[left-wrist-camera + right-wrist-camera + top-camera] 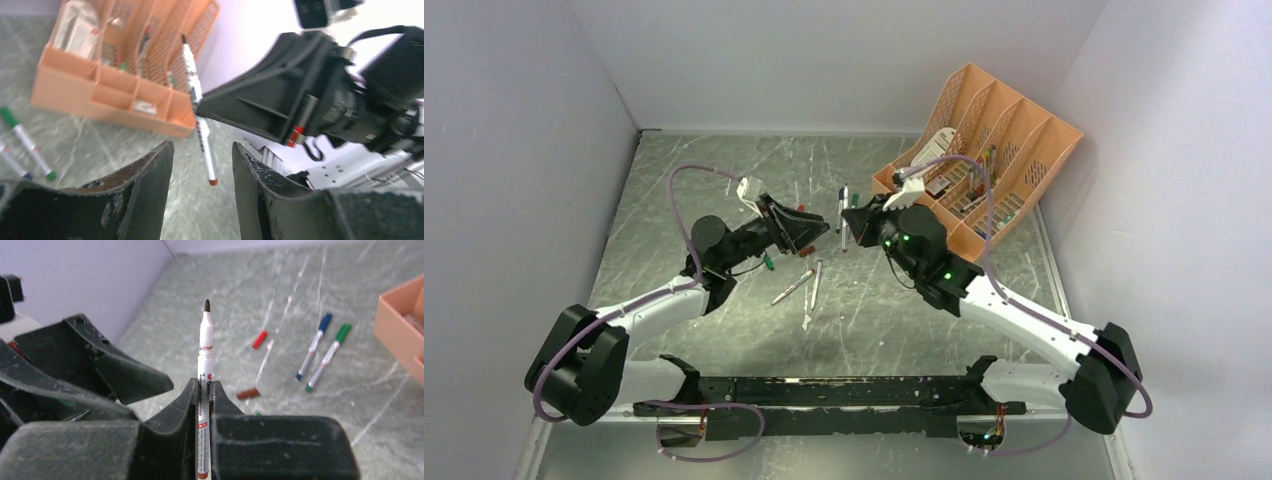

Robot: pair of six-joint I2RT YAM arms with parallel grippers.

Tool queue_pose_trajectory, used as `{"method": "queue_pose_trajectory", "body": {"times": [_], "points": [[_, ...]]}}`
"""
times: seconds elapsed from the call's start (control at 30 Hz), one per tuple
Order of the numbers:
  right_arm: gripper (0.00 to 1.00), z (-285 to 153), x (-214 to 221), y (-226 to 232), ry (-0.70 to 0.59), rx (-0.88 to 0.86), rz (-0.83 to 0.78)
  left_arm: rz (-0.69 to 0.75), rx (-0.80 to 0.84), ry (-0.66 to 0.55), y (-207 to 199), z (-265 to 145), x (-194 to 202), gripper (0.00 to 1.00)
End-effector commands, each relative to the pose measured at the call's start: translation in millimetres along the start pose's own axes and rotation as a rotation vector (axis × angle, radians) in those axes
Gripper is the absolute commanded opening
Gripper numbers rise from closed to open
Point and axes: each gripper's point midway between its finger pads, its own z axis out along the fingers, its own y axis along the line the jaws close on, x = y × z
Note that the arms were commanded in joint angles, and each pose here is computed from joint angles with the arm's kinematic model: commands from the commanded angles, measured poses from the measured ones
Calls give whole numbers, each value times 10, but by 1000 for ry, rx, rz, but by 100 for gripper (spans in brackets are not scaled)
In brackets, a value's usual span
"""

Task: Insert the pens into the pen caps

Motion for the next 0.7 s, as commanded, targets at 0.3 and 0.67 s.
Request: {"method": "queue_pose_trajectory", "body": {"times": [0.3, 0.67], "points": [[0, -334, -749, 612, -243, -345, -3, 89, 417, -77, -853, 49, -270, 63], [0, -327, -704, 627, -228, -357, 0, 86, 434, -48, -912, 318, -239, 58]]}}
